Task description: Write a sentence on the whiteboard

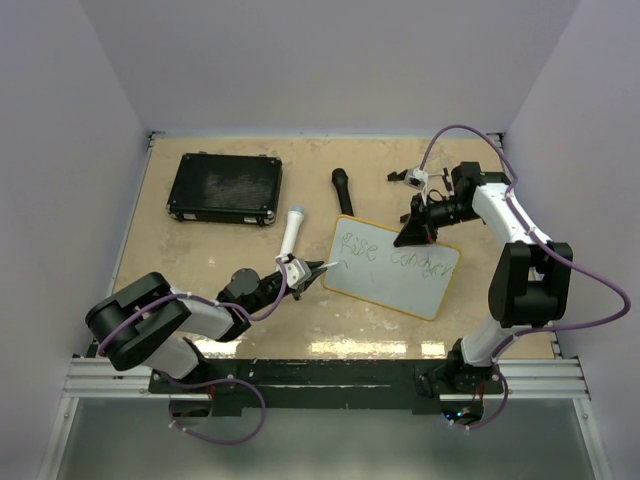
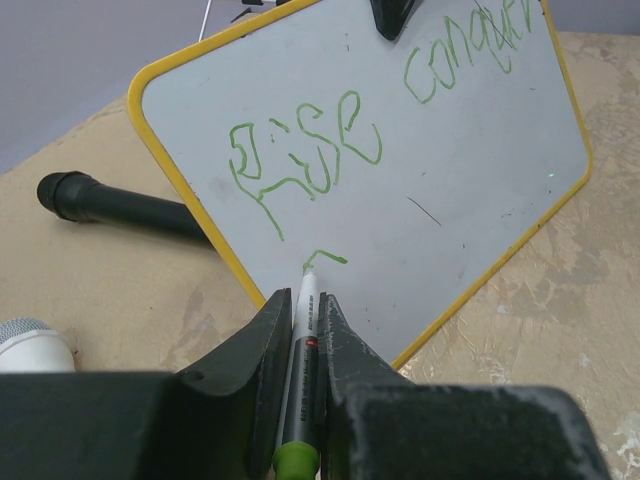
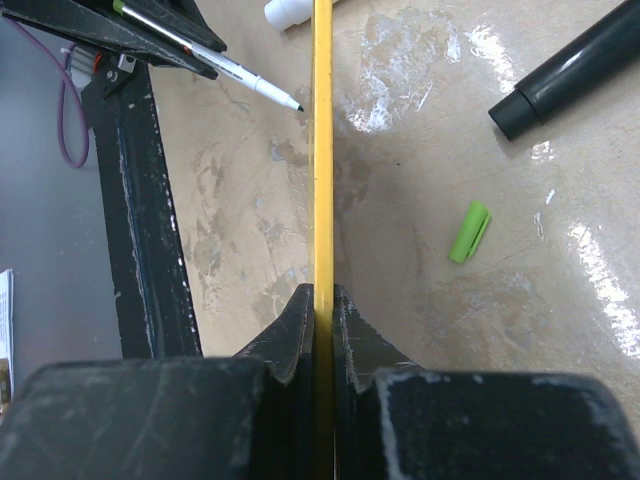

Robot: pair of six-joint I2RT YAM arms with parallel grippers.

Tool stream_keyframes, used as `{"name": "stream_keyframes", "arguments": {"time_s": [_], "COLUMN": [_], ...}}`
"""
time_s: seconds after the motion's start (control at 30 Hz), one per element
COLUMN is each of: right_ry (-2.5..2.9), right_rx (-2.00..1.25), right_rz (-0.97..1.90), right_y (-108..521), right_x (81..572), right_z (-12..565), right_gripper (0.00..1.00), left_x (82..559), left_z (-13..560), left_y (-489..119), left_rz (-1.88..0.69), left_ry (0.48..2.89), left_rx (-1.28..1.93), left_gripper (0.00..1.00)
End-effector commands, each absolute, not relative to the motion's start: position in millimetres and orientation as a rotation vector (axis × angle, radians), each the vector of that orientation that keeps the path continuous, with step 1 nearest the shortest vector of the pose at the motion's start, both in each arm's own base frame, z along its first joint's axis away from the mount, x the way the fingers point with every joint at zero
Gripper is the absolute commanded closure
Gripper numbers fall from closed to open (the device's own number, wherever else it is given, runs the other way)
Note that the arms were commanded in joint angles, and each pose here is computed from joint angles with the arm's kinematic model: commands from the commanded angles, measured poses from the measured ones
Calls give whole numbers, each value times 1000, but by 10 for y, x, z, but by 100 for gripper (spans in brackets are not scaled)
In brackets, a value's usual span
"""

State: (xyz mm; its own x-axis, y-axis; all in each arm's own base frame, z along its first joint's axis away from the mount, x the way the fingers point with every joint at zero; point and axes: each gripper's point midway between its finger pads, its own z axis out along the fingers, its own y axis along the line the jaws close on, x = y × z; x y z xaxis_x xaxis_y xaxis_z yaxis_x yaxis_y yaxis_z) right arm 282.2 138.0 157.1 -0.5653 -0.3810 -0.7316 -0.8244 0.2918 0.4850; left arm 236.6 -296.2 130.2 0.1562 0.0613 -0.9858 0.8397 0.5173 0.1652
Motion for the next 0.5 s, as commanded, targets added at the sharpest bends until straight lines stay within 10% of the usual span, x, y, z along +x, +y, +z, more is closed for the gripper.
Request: {"name": "stream_keyframes", "arguments": {"time_s": [0.0, 0.47], "right_ry": [2004, 2008], "right_rx": [-1114, -1114], "right_rz": [1203, 1207], "right_y": [1418, 1418], "right_x": [2896, 2882], "right_z": [1654, 1635], "right_gripper": [100, 100], "left_x": [2391, 2406], "left_z": [1878, 1988], "left_y": [-3003, -3031], "left_rz": [-709, -726], "left_ry": [1108, 1069], "left_rx": [788, 763], "left_gripper": [100, 100]}}
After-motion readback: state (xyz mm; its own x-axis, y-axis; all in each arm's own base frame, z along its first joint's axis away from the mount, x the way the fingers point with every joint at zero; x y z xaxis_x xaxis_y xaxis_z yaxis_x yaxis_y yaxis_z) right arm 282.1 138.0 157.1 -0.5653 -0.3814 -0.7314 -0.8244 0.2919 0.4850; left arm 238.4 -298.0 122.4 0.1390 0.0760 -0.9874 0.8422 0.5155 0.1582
